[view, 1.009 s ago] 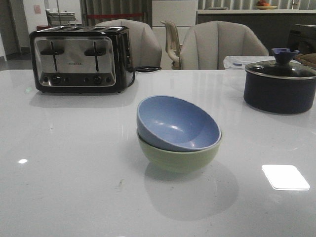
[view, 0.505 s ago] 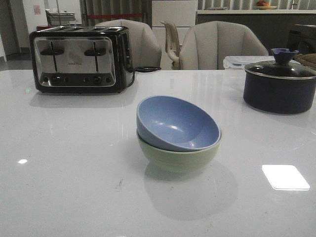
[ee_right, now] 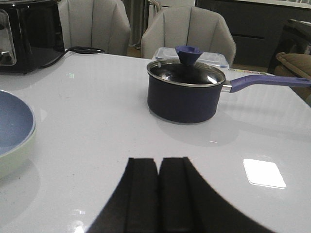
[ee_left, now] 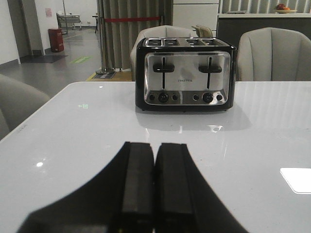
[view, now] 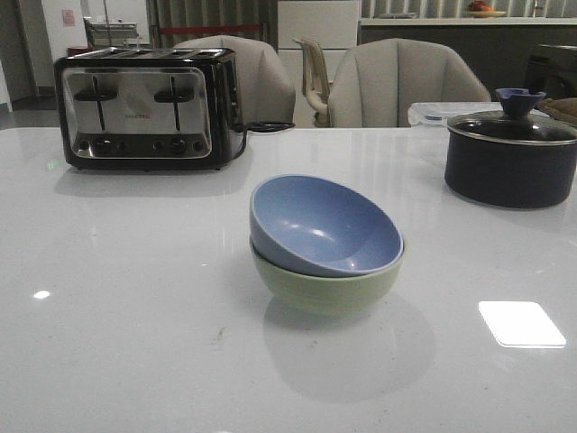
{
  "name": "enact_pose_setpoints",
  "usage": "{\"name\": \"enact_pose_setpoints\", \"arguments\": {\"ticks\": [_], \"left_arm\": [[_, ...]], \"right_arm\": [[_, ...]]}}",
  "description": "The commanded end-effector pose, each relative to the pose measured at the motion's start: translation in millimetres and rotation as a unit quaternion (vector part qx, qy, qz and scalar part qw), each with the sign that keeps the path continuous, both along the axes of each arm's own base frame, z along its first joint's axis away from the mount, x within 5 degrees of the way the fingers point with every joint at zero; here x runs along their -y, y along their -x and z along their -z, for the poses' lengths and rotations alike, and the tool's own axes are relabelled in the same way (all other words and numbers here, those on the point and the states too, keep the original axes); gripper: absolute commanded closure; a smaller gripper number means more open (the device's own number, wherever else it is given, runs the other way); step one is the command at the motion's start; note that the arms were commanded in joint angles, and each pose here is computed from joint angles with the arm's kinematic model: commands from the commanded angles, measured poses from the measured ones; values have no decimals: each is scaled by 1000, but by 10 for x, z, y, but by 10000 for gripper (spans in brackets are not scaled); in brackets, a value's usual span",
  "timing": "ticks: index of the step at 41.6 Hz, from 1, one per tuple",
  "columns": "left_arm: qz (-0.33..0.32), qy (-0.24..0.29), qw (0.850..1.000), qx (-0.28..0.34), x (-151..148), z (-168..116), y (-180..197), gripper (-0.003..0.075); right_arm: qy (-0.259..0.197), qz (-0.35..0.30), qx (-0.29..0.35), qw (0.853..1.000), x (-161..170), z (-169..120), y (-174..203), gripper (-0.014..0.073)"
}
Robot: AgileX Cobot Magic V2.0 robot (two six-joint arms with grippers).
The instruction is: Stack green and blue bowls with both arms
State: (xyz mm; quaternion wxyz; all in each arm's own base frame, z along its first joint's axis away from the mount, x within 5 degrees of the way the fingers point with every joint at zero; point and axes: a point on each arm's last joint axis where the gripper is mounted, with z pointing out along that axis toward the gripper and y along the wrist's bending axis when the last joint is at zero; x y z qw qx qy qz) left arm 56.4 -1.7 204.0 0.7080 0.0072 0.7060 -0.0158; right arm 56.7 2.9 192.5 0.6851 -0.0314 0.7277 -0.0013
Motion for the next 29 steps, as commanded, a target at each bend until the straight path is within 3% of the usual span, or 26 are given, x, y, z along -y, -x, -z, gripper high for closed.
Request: {"name": "enact_pose_setpoints", "arguments": {"ticks": [1,11,29], "left_arm": [[2,9,999,46,3,-29,12,617],[2,9,999,46,3,-29,12,617],[2,9,999,46,3,-29,12,617]], "right_arm": [[2,11,66,998,18,-114,17,561],[-10,12,98,995,20,-173,23,561],[-8,12,101,995,20,-176,23,561]]}}
